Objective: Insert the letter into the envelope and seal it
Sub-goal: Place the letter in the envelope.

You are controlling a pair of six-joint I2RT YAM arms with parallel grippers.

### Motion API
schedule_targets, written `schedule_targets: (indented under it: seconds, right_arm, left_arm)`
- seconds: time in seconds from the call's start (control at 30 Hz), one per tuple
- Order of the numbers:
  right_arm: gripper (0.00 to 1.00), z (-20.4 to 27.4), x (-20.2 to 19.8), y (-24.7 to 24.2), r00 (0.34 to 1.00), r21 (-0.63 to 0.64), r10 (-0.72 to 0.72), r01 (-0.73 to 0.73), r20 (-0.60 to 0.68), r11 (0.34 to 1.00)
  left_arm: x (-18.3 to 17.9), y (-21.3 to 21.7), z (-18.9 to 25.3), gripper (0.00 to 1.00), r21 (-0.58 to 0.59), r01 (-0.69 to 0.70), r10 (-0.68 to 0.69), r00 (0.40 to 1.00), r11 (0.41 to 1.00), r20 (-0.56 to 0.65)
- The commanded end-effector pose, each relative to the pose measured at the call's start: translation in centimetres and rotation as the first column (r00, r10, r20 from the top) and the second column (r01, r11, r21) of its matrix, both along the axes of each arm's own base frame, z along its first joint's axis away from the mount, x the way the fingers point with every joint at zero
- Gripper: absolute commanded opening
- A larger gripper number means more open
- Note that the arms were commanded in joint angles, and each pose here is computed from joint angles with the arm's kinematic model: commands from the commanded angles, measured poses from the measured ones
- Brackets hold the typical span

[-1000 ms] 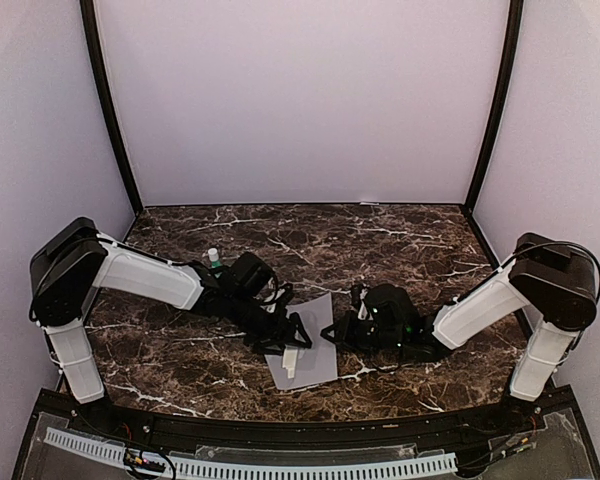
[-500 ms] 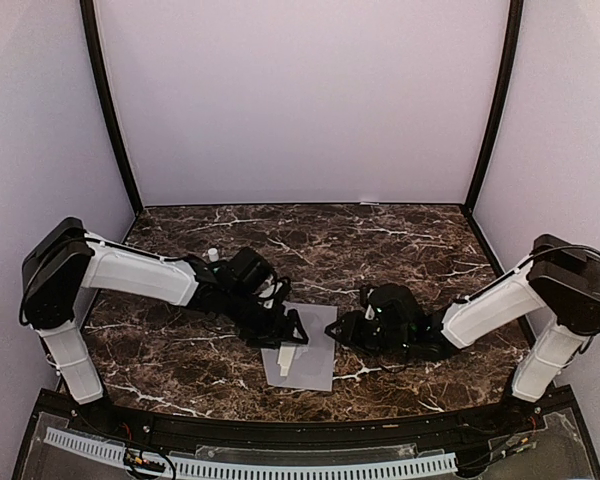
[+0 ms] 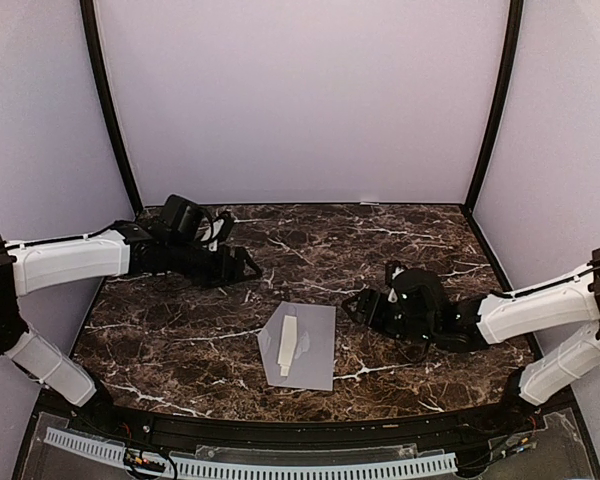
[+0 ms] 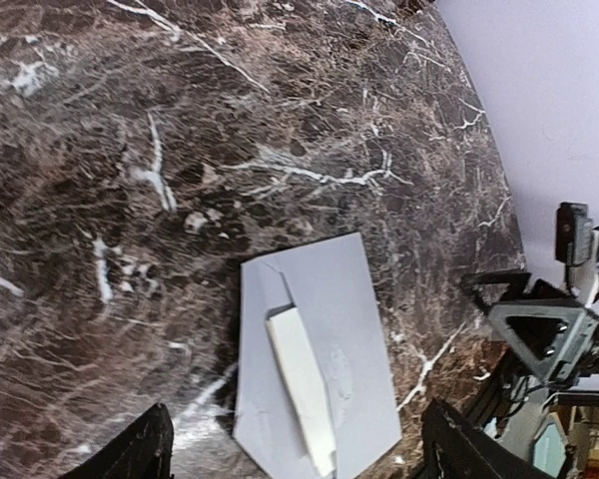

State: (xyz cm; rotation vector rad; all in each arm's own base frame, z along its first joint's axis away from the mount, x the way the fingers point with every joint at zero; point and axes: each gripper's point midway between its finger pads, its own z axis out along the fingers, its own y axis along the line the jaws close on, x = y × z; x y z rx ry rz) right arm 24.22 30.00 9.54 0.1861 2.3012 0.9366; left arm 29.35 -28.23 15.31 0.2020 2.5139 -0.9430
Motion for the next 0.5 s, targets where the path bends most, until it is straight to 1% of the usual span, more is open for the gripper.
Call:
schedule_targets:
  seconds: [0.0,0.07,0.1,0.13,0.17,0.2,0.23,0.27,0.33,0.4,0.47]
  right_arm:
    - [0.78,2.0,1.2,-2.2,0.993,-0.051,-0.053,0.058,0.104,0.997]
    - [0.8,3.0,1.6,-3.0,0.988,-0.048,-0.075,0.082,0.139,0.995]
    - [0.81,3.6,1.9,-3.4,0.984,-0.04,-0.085,0.093,0.156,0.995]
    - [0.82,3.9,2.1,-3.7,0.982,-0.038,-0.09,0.098,0.168,0.994]
    - [0.82,4.1,2.3,-4.0,0.979,-0.036,-0.096,0.104,0.177,0.994]
    - [0.82,4.3,2.5,-4.2,0.978,-0.036,-0.098,0.107,0.185,0.994]
    - [0.82,4.4,2.6,-4.4,0.977,-0.038,-0.096,0.105,0.191,0.994]
    - [0.82,4.3,2.7,-4.5,0.977,-0.038,-0.092,0.101,0.193,0.994]
    - [0.82,4.4,2.8,-4.6,0.977,-0.034,-0.086,0.095,0.197,0.995]
    - [0.82,4.3,2.7,-4.6,0.977,-0.028,-0.079,0.086,0.198,0.996]
    - [0.82,3.8,2.5,-4.8,0.978,-0.026,-0.079,0.086,0.191,0.996]
  left_arm:
    - [2.9,3.3,4.2,0.85,0.053,0.024,-0.033,0.981,0.998,0.189]
    - [5.2,5.3,6.1,0.87,0.092,-0.015,-0.012,0.958,0.996,0.287]
    - [6.6,6.6,6.5,0.88,0.127,-0.053,0.007,0.941,0.99,0.338]
    - [7.3,7.3,6.7,0.88,0.148,-0.081,0.022,0.931,0.986,0.364]
    - [8.8,8.8,6.5,0.89,0.185,-0.147,0.063,0.916,0.972,0.396]
    - [9.5,9.4,6.3,0.9,0.195,-0.179,0.087,0.91,0.964,0.406]
    - [10.7,10.7,5.6,0.9,0.201,-0.238,0.142,0.906,0.95,0.399]
    - [11.3,11.3,5.4,0.9,0.197,-0.269,0.176,0.903,0.943,0.392]
    - [12.7,13.3,4.2,0.9,0.218,-0.376,0.276,0.882,0.901,0.381]
    - [13.5,14.1,3.1,0.9,0.226,-0.435,0.336,0.865,0.872,0.372]
    - [13.9,14.4,1.8,0.9,0.231,-0.459,0.365,0.86,0.858,0.356]
